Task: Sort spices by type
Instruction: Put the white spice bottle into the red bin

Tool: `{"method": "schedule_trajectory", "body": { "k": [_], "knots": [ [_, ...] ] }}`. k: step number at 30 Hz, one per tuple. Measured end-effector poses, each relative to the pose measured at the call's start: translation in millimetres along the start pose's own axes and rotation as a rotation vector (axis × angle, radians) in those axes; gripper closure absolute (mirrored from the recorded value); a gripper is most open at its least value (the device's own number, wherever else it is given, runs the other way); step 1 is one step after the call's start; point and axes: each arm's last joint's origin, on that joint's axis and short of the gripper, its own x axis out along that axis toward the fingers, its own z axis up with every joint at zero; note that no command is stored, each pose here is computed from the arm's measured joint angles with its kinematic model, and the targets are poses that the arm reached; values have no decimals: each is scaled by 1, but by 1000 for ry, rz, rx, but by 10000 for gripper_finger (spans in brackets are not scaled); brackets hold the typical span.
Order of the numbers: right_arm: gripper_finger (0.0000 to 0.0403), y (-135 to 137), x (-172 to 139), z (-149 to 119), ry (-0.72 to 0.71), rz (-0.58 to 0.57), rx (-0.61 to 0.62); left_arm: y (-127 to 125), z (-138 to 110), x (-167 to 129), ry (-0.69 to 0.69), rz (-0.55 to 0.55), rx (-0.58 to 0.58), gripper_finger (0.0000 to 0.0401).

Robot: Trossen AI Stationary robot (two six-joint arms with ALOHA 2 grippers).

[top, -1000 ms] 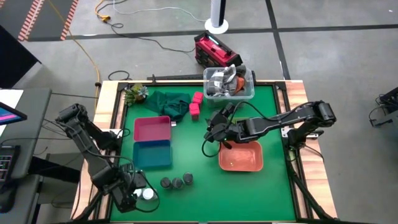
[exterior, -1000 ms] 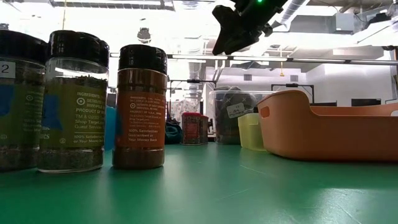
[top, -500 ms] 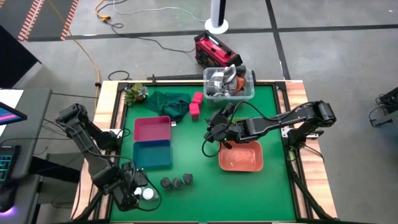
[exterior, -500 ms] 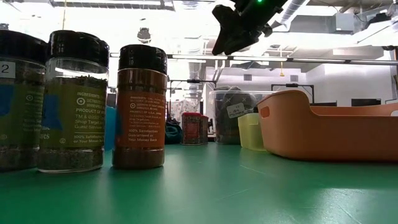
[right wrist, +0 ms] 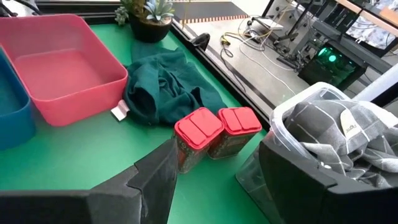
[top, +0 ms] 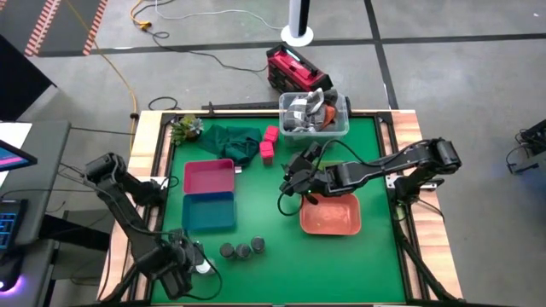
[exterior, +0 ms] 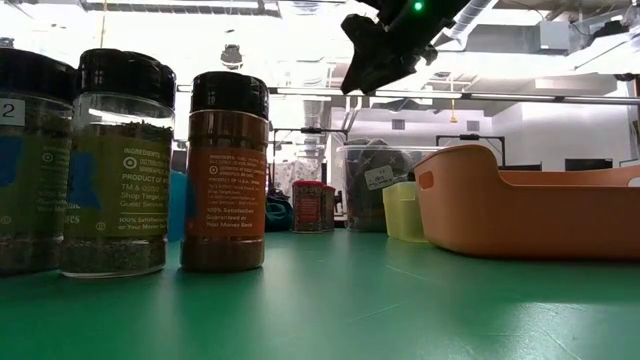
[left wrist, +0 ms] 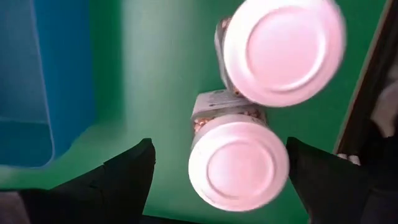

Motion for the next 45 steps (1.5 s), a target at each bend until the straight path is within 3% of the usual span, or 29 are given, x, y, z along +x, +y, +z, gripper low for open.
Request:
{"method": "schedule_trajectory", "body": {
  "k": [9, 18, 23, 31, 38, 45],
  "knots": [
    [147, 0, 0, 0, -3, 1, -12, -5, 1, 17, 24, 43, 38, 85],
    [147, 0, 0, 1, -8, 2, -9, 0, -4, 26, 80, 43, 66, 209],
    [147, 0, 0, 1, -8, 1, -9, 8, -6, 8, 55, 17, 46, 210],
    [147, 0, 0, 1, -8, 1, -9, 38, -9, -38, -53, -63, -85, 210],
    [147, 0, 0, 1, -9, 1, -8, 78, -14, -64, -98, 8, -177, 210],
    [147, 1, 0, 4, -29, 6, -5, 116, -3, -72, -108, 186, -166, 209]
  ]
}}
